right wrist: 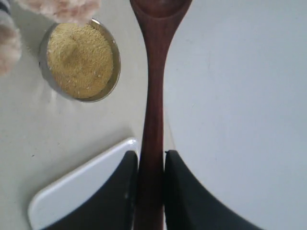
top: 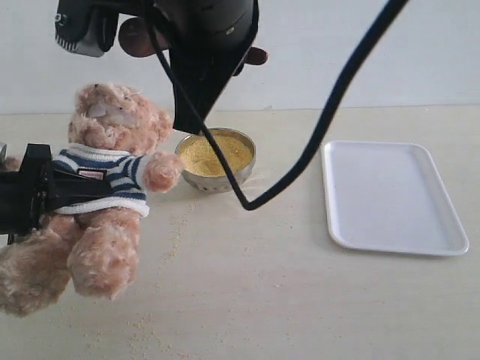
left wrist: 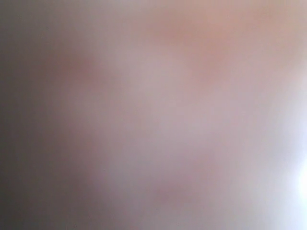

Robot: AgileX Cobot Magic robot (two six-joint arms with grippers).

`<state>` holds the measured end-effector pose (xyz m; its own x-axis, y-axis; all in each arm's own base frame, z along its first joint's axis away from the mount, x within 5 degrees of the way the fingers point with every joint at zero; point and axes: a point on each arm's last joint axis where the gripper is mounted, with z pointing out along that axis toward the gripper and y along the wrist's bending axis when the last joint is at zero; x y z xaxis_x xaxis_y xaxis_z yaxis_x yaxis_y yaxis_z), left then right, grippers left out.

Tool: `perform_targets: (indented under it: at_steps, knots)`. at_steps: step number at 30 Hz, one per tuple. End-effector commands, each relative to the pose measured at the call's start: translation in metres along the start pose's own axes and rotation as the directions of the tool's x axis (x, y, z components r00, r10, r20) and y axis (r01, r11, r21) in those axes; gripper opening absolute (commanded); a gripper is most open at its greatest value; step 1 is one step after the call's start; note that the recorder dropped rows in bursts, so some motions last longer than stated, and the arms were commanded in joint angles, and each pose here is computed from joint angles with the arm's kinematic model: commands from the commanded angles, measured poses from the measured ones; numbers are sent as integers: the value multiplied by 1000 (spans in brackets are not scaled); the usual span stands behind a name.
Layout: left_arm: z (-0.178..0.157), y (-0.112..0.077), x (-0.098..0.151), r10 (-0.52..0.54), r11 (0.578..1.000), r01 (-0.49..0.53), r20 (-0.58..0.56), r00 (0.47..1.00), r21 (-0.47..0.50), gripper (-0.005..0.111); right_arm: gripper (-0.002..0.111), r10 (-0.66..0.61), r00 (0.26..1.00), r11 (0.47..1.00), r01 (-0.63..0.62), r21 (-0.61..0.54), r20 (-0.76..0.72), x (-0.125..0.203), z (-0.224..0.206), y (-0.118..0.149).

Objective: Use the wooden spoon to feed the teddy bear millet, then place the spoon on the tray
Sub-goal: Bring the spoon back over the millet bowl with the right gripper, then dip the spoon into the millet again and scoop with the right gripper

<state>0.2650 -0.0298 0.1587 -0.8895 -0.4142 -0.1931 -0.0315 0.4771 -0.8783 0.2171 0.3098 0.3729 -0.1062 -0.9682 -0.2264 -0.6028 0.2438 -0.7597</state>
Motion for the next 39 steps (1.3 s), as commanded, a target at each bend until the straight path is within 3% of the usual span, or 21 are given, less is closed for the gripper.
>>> perform_targets:
  at_steps: [1, 8, 12, 14, 21, 27, 32, 39]
  knots:
    - [-11, 5, -12, -24, 1000, 24, 88, 996, -7, 5, 0, 10, 1000, 993, -12, -115, -11, 11, -1, -6]
    - [-34, 18, -24, -63, 997, 69, 184, 981, -25, 5, 0, 119, 979, 978, -144, -153, -164, 42, 52, -30]
    - [-34, 18, -24, -63, 997, 70, 187, 980, -31, 5, 0, 152, 952, 933, -227, -279, -267, 55, 97, -21]
    - [-34, 18, -24, -63, 997, 70, 187, 980, -31, 5, 0, 120, 943, 929, -218, -301, -311, 59, 120, -14]
    - [-34, 21, -25, -58, 996, 71, 199, 978, -61, 5, 0, 1, 937, 979, -72, -191, -350, 40, 169, -5]
    - [-34, 22, -24, -50, 996, 65, 193, 980, -69, 5, 0, -51, 924, 984, -18, -177, -379, 31, 202, 10]
    - [-34, 22, -24, -50, 995, 65, 194, 980, -70, 5, 0, -85, 923, 985, 22, -169, -376, 25, 212, 23]
    - [-34, 23, -23, -33, 995, 48, 174, 984, -84, 5, 0, -67, 937, 992, 25, -124, -344, 20, 215, 22]
